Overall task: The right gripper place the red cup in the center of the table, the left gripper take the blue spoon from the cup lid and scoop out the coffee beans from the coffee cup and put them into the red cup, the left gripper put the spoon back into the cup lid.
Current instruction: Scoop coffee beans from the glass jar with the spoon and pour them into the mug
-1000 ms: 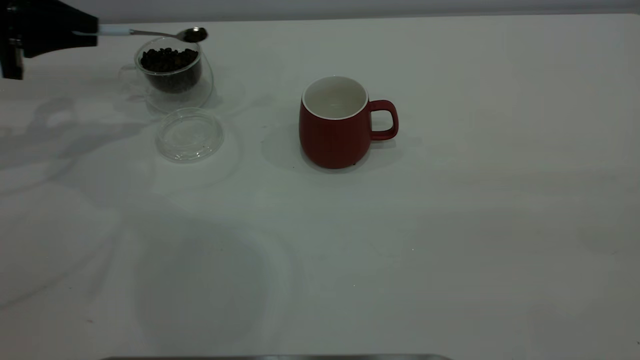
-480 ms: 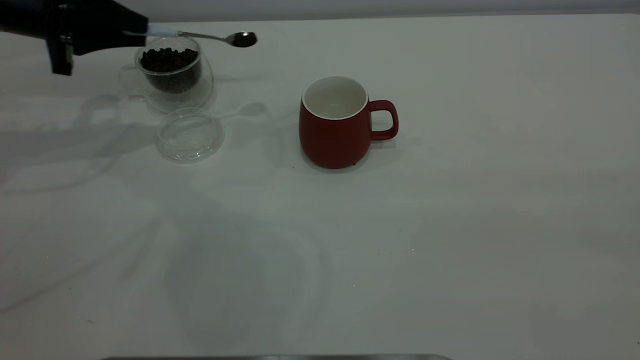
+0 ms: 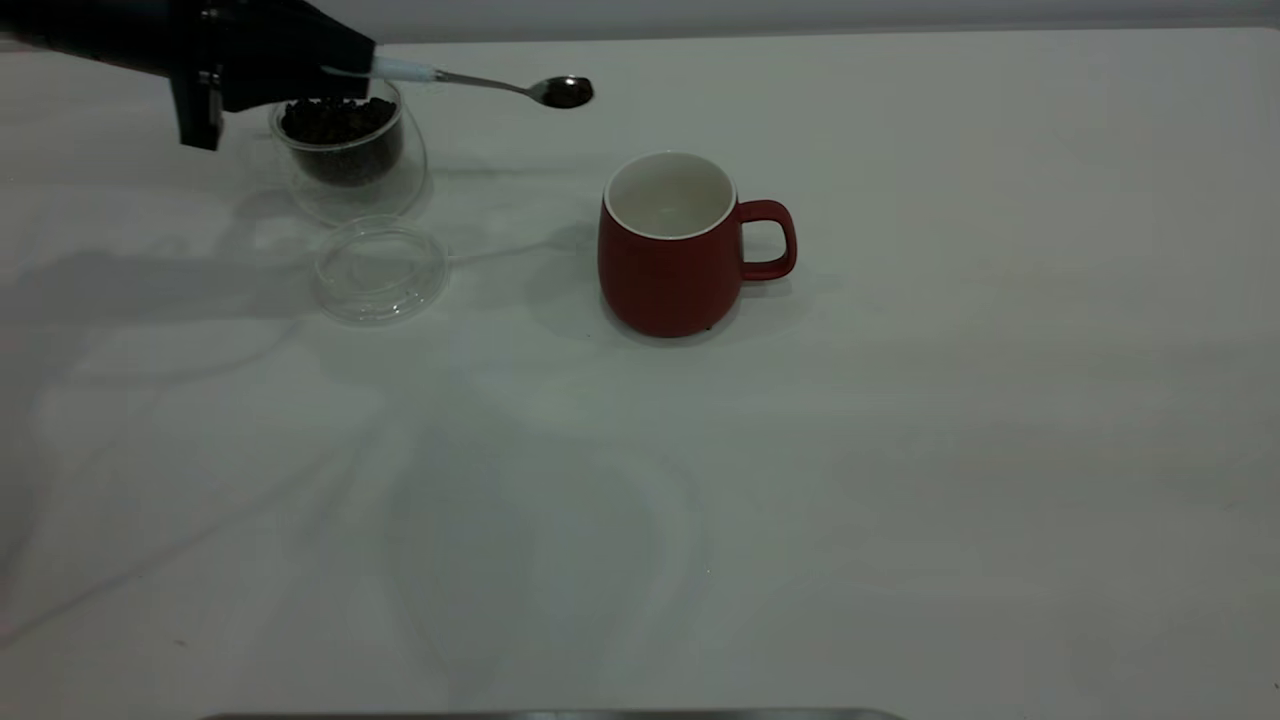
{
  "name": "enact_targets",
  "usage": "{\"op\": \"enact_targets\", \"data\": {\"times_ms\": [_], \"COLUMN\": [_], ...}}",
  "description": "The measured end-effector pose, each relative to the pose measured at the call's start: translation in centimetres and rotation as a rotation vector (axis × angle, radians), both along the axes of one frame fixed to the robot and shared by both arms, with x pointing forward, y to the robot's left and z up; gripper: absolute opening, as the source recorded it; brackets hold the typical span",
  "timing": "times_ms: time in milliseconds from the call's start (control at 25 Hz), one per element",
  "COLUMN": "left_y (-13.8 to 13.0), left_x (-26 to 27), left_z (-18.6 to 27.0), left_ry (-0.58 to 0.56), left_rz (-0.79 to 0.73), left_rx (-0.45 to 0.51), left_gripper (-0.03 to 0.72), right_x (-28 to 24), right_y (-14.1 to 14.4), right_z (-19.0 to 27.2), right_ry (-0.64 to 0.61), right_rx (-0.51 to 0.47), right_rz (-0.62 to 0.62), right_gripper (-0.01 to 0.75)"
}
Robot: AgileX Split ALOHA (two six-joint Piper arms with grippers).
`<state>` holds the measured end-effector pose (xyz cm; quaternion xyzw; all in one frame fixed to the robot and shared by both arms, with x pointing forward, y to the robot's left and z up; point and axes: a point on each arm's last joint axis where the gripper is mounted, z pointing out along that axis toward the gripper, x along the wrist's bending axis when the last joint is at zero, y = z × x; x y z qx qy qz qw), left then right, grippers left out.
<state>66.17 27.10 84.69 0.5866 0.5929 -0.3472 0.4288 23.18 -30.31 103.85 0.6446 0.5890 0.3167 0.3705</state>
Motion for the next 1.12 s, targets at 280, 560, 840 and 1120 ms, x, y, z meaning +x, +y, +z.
{"op": "enact_targets", "data": {"times_ms": [280, 560, 840, 1120], "left_y": [-1.6, -2.8, -4.3, -5.4], "left_x": [-0.2, -0.6, -0.9, -1.1], "left_z": [0.0, -0.3, -0.3, -0.3], "left_ry": [0.000, 0.003, -0.047, -0.141], "left_rz": [-0.041, -0.108, -0.174, -0.242], "left_rx": [0.001, 0.032, 0.037, 0.038], "left_gripper": [0.126, 0.126, 0.126, 0.126], "right_x": [0.0, 0.0, 0.0, 0.0], "right_y": [0.0, 0.0, 0.0, 0.0], "right_z": [0.0, 0.0, 0.0, 0.0], "right_ry": [0.000, 0.000, 0.000, 0.000], "right_rx": [0.000, 0.000, 0.000, 0.000], "right_rz": [0.000, 0.000, 0.000, 0.000], "right_gripper": [0.568, 0.568, 0.568, 0.568]}}
